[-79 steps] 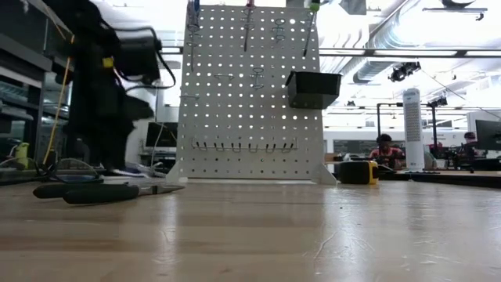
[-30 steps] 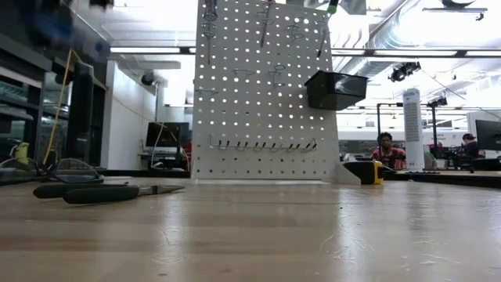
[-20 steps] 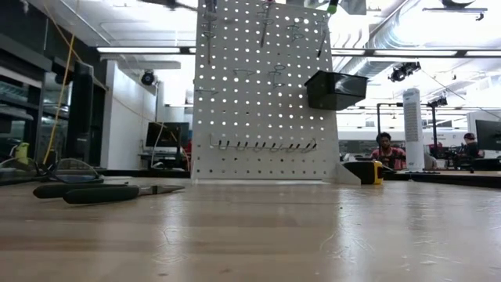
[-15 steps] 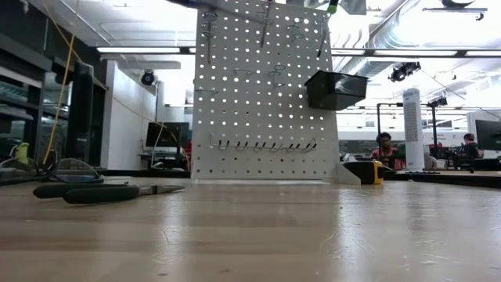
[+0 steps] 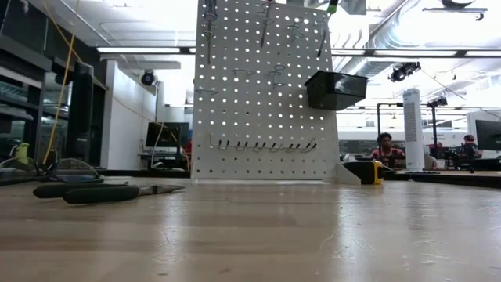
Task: Hang tools onto peg board
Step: Hang the blue screwdriver on the peg board
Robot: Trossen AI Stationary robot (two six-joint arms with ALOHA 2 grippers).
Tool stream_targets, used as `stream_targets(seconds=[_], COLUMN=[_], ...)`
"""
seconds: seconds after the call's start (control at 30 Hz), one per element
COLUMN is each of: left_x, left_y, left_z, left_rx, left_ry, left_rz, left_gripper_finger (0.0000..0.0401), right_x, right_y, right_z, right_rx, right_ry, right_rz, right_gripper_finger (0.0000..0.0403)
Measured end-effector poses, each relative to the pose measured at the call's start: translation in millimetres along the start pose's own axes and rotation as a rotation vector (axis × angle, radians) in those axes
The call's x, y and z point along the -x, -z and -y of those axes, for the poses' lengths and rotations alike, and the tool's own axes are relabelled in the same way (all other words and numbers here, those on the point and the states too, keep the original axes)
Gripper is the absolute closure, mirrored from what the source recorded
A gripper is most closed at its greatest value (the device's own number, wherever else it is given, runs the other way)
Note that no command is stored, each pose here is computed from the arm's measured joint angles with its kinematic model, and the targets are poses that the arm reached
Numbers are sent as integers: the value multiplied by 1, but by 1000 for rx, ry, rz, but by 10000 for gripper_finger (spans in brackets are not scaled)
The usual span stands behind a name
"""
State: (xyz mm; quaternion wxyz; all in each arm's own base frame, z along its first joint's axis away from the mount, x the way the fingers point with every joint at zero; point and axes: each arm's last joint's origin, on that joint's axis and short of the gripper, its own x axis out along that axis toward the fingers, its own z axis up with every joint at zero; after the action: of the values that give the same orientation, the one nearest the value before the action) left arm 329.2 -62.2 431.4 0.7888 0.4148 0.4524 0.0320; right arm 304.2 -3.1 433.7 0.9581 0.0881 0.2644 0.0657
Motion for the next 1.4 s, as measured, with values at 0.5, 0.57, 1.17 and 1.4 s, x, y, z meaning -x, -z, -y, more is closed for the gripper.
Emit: stream_targets(seconds=[0.5, 0.57, 1.17, 1.4], left_x=[-2, -3, -4, -7], left_y=[-12, -12, -12, -10], left_z=[-12, -11, -12, -15], left_rx=[-117, -114, -100, -90], left_ry=[-95, -96, -92, -114], left_rz=[103, 105, 113, 81], left_gripper_finger=[323, 323, 324, 324], right_x=[-20, -22, -22, -22], right_y=[4, 3, 0, -1], right_z=[15, 14, 16, 15], right_rx=[-213, -209, -210, -219], right_ry=[-161, -165, -140, -165], right_rz=[-90, -79, -44, -40], right_gripper_finger=[132, 134, 301, 158])
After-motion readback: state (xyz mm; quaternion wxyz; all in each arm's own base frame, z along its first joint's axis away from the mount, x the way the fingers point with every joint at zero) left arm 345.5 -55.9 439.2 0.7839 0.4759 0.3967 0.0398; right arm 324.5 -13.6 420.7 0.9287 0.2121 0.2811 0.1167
